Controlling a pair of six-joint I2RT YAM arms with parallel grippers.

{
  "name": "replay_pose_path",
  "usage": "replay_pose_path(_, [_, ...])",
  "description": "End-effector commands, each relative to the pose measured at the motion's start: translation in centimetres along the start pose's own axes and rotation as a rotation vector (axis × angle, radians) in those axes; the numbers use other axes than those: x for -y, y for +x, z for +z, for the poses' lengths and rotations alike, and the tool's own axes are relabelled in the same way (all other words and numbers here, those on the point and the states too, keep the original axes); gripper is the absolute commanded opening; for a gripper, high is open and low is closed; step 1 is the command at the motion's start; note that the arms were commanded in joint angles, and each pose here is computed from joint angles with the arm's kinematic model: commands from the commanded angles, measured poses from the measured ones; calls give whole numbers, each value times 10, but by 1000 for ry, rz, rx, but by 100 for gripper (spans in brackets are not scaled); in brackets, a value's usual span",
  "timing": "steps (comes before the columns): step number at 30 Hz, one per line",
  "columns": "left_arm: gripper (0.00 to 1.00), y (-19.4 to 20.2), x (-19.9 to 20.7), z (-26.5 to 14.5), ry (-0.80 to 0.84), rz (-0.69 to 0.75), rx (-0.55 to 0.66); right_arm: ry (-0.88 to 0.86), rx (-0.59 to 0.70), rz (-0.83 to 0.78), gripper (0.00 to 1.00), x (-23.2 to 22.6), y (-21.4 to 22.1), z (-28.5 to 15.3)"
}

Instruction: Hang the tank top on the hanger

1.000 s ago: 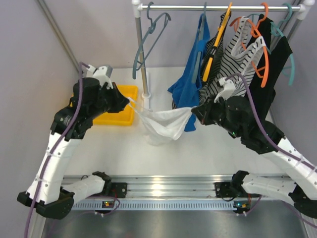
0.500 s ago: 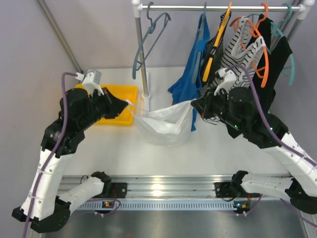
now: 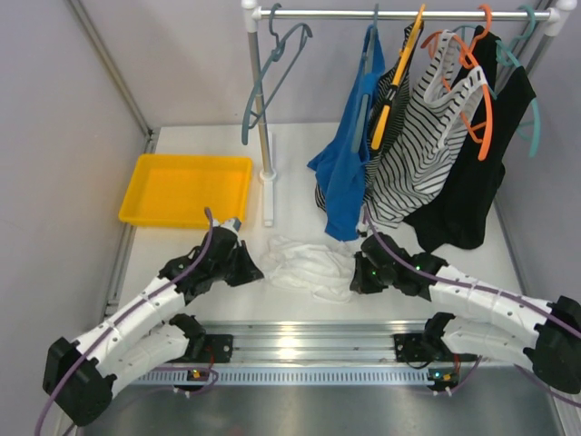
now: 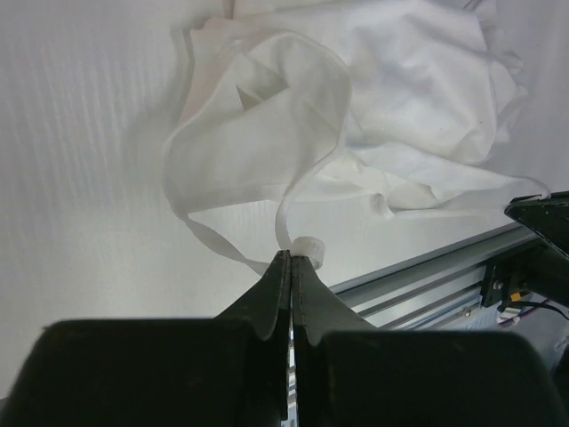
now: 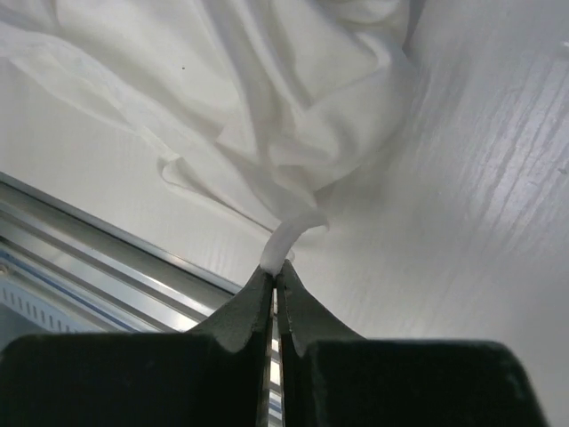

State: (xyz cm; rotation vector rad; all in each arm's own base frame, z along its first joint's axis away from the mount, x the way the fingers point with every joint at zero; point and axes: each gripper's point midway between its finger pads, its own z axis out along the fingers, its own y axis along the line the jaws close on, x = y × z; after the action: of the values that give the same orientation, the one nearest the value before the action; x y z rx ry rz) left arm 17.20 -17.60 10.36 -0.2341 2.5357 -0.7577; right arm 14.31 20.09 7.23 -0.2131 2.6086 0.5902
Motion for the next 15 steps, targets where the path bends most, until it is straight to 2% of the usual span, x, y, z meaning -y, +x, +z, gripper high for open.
replay_pose_path(1, [0, -18, 28, 9, 73, 2, 112, -104, 95, 51, 4, -28, -31, 0])
replay_pose_path(3, [0, -15, 25, 12, 51, 9, 103, -91, 104, 45, 9, -29, -36, -3])
replay_pose_path(4, [0, -13, 25, 13, 46, 10, 98, -83, 95, 36, 17, -28, -35, -5])
replay_pose_path(10, [0, -27, 2, 3, -68, -19, 195, -38, 162, 12, 47, -23, -52, -24])
replay_pose_path(15, [0, -36, -11, -8, -126, -86, 267, -60, 205, -6, 59, -32, -66, -46])
